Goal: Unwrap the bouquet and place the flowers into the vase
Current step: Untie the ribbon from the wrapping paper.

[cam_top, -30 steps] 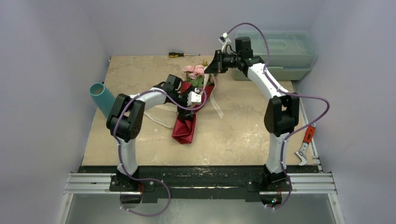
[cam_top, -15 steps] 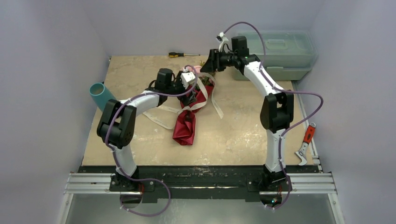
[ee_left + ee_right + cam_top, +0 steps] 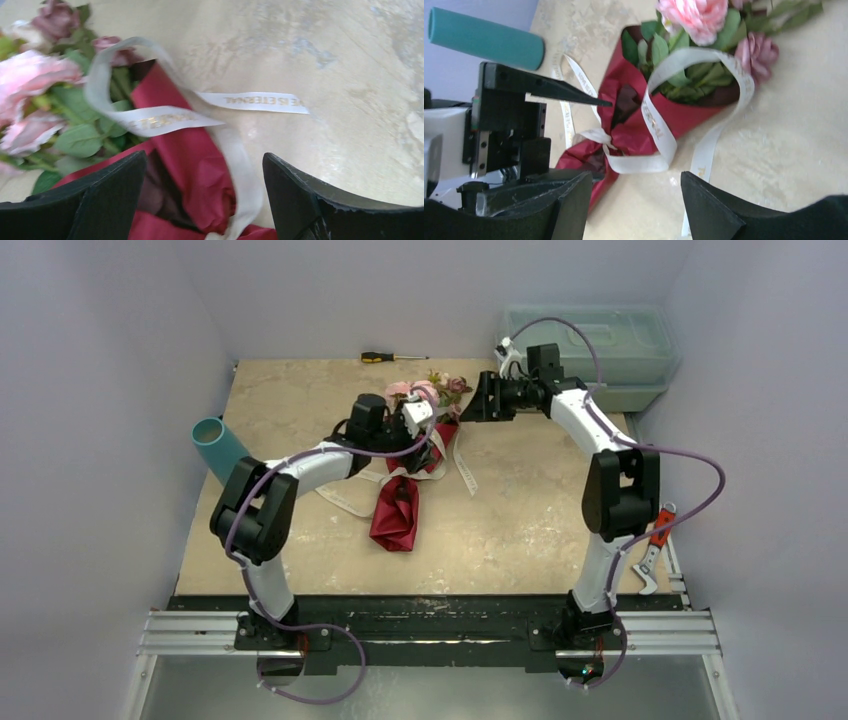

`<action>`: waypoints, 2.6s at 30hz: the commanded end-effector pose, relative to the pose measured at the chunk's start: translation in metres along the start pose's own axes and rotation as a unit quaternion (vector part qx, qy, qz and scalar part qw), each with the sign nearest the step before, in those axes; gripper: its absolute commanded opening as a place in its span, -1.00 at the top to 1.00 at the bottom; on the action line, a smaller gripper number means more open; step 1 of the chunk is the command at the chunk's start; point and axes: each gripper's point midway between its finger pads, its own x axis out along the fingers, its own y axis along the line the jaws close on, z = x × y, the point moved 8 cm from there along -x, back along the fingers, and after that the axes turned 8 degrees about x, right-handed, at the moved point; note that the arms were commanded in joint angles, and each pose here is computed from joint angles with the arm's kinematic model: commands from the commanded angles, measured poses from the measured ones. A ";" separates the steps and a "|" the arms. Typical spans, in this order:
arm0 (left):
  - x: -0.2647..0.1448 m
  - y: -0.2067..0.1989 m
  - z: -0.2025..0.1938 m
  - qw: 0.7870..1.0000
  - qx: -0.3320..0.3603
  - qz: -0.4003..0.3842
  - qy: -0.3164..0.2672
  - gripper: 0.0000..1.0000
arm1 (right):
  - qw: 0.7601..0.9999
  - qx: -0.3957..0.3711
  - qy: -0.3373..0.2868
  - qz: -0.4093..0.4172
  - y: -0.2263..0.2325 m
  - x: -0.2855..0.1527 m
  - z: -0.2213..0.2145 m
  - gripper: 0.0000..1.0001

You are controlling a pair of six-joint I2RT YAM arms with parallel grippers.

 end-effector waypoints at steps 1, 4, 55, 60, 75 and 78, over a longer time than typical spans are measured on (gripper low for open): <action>0.009 -0.014 0.021 1.000 0.009 0.005 -0.008 -0.67 | 1.000 -0.004 0.006 -0.026 0.000 -0.015 -0.022 -0.37; 0.016 -0.009 0.031 0.999 -0.017 0.014 -0.036 -0.62 | 0.998 -0.006 -0.001 -0.069 -0.014 -0.013 -0.026 -0.35; -0.038 0.036 0.083 0.980 -0.081 -0.008 -0.179 -1.00 | 0.946 -0.200 -0.118 0.224 0.163 0.039 0.073 1.00; -0.035 0.045 0.073 0.979 -0.117 0.047 -0.158 -0.95 | 0.935 -0.194 -0.140 0.263 0.181 0.045 0.087 1.00; -0.053 0.079 0.078 0.964 -0.147 0.136 -0.174 1.00 | 0.933 -0.172 -0.149 0.279 0.187 0.042 0.089 0.42; -0.063 0.093 0.081 0.957 -0.165 0.157 -0.180 1.00 | 0.946 -0.168 -0.138 0.240 0.168 0.044 0.085 -0.17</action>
